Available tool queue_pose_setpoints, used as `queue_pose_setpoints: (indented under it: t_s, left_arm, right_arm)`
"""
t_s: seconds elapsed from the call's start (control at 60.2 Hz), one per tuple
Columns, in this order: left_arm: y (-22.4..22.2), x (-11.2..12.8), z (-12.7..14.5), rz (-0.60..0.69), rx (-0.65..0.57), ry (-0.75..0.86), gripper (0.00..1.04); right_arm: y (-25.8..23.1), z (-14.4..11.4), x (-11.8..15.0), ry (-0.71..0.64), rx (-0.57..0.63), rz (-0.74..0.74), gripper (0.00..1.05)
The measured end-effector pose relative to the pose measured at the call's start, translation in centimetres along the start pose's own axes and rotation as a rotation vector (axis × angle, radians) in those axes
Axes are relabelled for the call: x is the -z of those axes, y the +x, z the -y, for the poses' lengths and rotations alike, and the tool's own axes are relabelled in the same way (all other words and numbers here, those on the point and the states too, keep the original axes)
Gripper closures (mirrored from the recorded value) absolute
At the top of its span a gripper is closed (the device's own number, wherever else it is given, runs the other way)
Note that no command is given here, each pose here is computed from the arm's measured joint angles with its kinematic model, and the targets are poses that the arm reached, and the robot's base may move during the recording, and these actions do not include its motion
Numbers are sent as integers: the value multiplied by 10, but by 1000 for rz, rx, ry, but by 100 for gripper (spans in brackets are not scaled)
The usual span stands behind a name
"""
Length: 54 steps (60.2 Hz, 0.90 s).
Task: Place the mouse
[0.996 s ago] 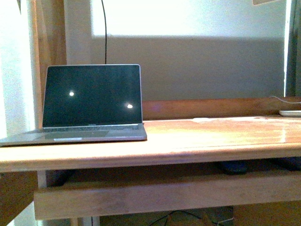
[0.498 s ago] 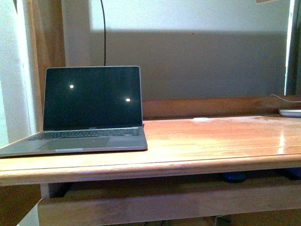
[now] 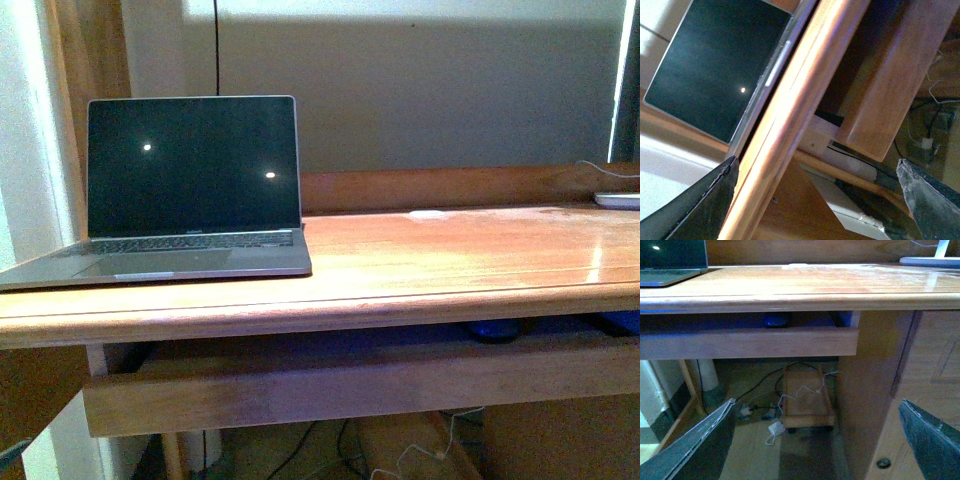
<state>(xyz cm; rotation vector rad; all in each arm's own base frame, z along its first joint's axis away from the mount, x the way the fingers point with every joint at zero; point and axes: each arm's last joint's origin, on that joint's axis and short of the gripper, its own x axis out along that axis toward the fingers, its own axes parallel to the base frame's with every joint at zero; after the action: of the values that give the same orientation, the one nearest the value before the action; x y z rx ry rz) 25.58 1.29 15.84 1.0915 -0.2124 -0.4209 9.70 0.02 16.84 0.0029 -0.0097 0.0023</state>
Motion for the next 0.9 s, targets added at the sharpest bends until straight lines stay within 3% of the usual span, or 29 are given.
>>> queue_pose_setpoints:
  t_s: [0.233, 0.897]
  left_arm:
    - [31, 13, 27, 23, 87, 130, 8]
    - [105, 48, 55, 166, 141, 339, 8]
  right_arm:
    - [0, 0, 0, 0, 0, 0, 7]
    - [0, 0, 0, 0, 0, 0, 7]
